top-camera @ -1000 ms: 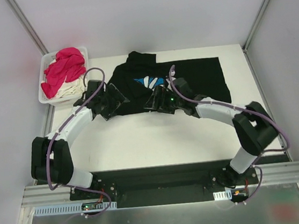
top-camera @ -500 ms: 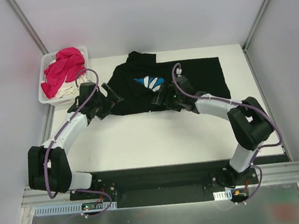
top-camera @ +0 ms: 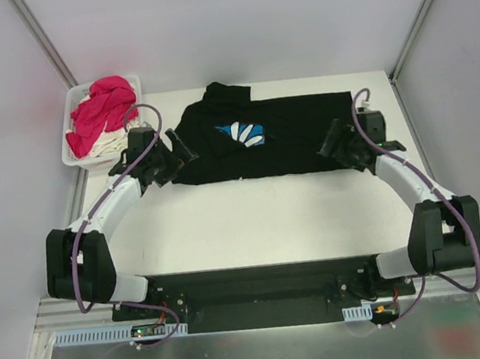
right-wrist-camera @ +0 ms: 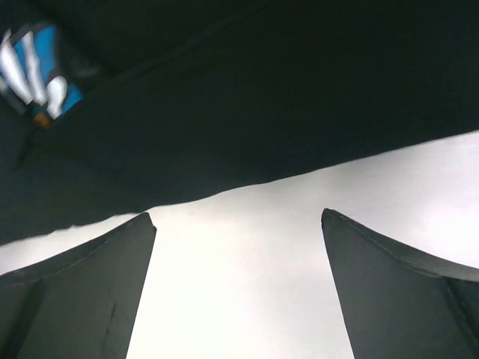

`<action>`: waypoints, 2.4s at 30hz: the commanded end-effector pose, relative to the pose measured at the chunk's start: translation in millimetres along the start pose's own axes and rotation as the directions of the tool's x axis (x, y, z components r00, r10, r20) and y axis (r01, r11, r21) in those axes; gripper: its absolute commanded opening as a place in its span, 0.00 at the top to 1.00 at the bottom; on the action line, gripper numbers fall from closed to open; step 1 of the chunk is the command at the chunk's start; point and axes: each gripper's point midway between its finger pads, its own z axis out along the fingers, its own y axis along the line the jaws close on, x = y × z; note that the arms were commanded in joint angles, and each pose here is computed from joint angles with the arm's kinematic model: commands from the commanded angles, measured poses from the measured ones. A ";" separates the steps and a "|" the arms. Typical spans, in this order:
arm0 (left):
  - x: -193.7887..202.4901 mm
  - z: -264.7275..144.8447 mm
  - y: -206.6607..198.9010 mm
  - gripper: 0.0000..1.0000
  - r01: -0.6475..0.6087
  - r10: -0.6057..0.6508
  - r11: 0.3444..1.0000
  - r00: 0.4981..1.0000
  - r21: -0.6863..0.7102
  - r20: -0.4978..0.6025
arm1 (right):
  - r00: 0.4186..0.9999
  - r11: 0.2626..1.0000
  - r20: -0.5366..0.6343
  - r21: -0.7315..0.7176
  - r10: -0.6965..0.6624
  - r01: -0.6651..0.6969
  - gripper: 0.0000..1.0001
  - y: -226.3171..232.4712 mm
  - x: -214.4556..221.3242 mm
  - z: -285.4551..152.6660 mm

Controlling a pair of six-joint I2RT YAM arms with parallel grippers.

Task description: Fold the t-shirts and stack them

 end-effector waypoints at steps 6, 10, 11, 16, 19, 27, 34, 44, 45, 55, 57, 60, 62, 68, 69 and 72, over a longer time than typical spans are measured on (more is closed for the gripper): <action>-30.9 -2.8 -2.4 0.01 -0.106 0.110 0.992 0.991 -0.062 0.070 | 0.999 0.988 -0.046 0.152 0.021 -0.014 0.04 -90.0 -23.0 -28.3; -27.5 -5.2 -3.3 0.01 -0.122 0.125 0.991 0.991 -0.056 0.049 | 0.997 0.986 -0.020 0.151 0.078 -0.074 0.04 -104.2 -30.3 -34.3; -27.7 -5.7 -4.4 0.01 -0.127 0.130 0.990 0.990 -0.053 0.050 | 0.997 0.985 -0.014 0.154 0.078 -0.075 0.04 -106.3 -31.1 -35.9; -29.3 -6.0 -10.5 0.01 -0.131 0.132 0.991 0.991 -0.040 0.038 | 0.996 0.986 0.021 0.141 0.085 -0.087 0.04 -109.9 -35.8 -41.3; -28.7 -6.2 -15.9 0.01 -0.110 0.111 0.994 0.993 -0.023 0.027 | 0.995 0.990 0.026 0.103 0.094 -0.096 0.04 -102.1 -37.6 -42.4; -24.6 3.3 -26.8 0.01 -0.025 0.025 1.000 1.000 -0.019 0.008 | 0.984 0.987 0.104 -0.089 0.144 -0.135 0.04 -53.1 -61.0 -55.4; -28.9 60.8 -90.3 0.01 0.108 -0.108 0.994 0.994 0.009 0.024 | 0.975 0.979 0.157 -0.150 0.160 -0.136 0.04 -20.7 -80.2 -43.1; -16.0 135.8 -79.5 0.06 0.311 -0.310 0.949 0.950 -0.045 0.026 | 0.972 0.969 0.113 -0.159 0.207 -0.188 0.04 -11.6 -94.6 -20.0; -15.5 138.4 -80.4 0.06 0.309 -0.308 0.950 0.951 -0.043 0.024 | 0.973 0.970 0.111 -0.157 0.203 -0.185 0.04 -12.1 -95.1 -18.3; -9.7 167.4 -77.3 0.30 0.348 -0.347 0.937 0.938 -0.043 0.015 | 0.980 0.977 0.087 -0.132 0.178 -0.166 0.04 -15.7 -99.2 -7.8; -9.2 169.0 -74.2 0.31 0.358 -0.357 0.932 0.934 -0.053 0.022 | 0.981 0.978 0.087 -0.131 0.174 -0.162 0.04 -15.2 -100.5 -8.3; -8.9 170.2 -73.4 0.36 0.361 -0.360 0.931 0.933 -0.056 0.027 | 0.982 0.980 0.090 -0.127 0.168 -0.156 0.04 -15.1 -103.7 -9.2; -9.6 172.3 -72.8 0.42 0.366 -0.365 0.929 0.930 -0.058 0.028 | 0.982 0.980 0.088 -0.127 0.166 -0.155 0.04 -14.7 -104.7 -8.5; -14.7 178.7 -81.4 0.97 0.359 -0.358 0.933 0.933 -0.038 0.024 | 0.983 0.982 0.092 -0.116 0.158 -0.147 0.04 -16.6 -105.2 -10.4; -18.8 178.7 -85.6 1.00 0.353 -0.352 0.935 0.935 -0.027 0.030 | 0.984 0.983 0.087 -0.112 0.158 -0.148 0.04 -17.7 -103.5 -9.4; -29.6 179.0 -97.1 1.00 0.318 -0.318 0.948 0.947 0.004 0.047 | 0.984 0.983 0.078 -0.105 0.157 -0.149 0.04 -20.4 -99.8 -8.3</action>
